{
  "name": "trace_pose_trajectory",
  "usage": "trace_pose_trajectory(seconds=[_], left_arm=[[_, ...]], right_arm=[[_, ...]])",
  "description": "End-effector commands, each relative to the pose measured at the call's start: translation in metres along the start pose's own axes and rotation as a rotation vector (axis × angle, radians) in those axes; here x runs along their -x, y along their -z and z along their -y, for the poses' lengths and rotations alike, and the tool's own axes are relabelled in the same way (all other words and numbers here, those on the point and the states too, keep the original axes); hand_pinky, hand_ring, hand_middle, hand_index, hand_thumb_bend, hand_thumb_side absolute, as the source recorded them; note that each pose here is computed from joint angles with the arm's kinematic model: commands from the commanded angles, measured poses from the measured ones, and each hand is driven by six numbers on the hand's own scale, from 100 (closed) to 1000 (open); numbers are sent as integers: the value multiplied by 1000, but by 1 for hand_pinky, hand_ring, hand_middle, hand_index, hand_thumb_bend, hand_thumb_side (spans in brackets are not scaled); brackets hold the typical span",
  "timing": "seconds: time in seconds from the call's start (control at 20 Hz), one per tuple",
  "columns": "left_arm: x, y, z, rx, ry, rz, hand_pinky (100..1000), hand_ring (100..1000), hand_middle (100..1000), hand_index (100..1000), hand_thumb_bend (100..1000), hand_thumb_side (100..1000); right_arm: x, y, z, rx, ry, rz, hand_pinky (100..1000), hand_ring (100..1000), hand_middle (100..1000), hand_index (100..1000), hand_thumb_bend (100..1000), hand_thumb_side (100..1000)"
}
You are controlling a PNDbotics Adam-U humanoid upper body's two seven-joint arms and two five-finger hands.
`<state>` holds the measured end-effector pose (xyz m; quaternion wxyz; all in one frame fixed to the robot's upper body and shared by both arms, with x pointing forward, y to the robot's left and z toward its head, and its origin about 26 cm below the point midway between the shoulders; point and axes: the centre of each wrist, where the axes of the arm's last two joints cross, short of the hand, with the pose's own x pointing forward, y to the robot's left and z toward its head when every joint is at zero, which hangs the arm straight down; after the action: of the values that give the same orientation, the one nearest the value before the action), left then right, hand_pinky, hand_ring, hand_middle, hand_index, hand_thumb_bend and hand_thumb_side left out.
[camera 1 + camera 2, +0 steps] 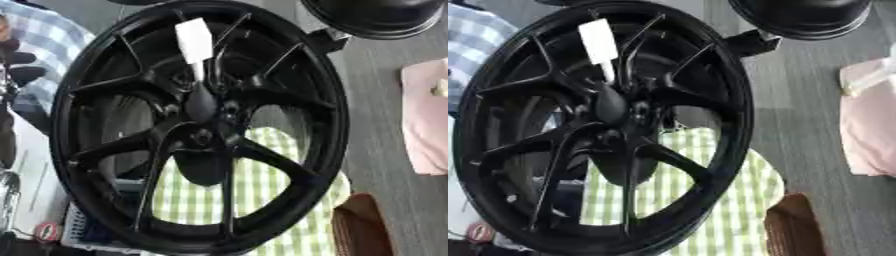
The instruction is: Pull the pin out of the wheel hub.
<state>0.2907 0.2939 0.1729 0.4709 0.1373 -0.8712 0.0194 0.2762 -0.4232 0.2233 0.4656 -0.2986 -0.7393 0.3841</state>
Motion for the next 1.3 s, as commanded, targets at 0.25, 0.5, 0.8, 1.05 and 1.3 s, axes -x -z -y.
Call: trace_pose_trajectory(seconds=[0.25, 0.5, 0.8, 1.05, 1.3], left_arm=[[-7, 3, -2, -4, -1, 30, 819, 641, 636, 794, 100, 717], [-7, 3, -2, -5, 1, 30, 819, 642, 636, 794, 100, 718], [-8, 3, -2, -5, 1, 32, 818, 642, 636, 794, 100, 719], [-8, 4, -2, 1, 1, 36, 818, 643, 636, 794, 100, 719], [-10, 6, 1, 15, -4, 45, 818, 643, 636, 793, 100, 718]], right_arm=[[18, -18, -13, 90, -11, -147, 954, 960, 882, 909, 269, 380], [22, -21, -17, 157, 27, -172, 954, 952, 871, 903, 146, 538], [16, -19, -17, 214, 55, -159, 933, 902, 784, 838, 108, 496], [-13, -8, -18, 245, 135, -20, 928, 858, 706, 780, 100, 419], [-46, 7, -25, 208, 288, 142, 935, 849, 667, 748, 100, 399]])
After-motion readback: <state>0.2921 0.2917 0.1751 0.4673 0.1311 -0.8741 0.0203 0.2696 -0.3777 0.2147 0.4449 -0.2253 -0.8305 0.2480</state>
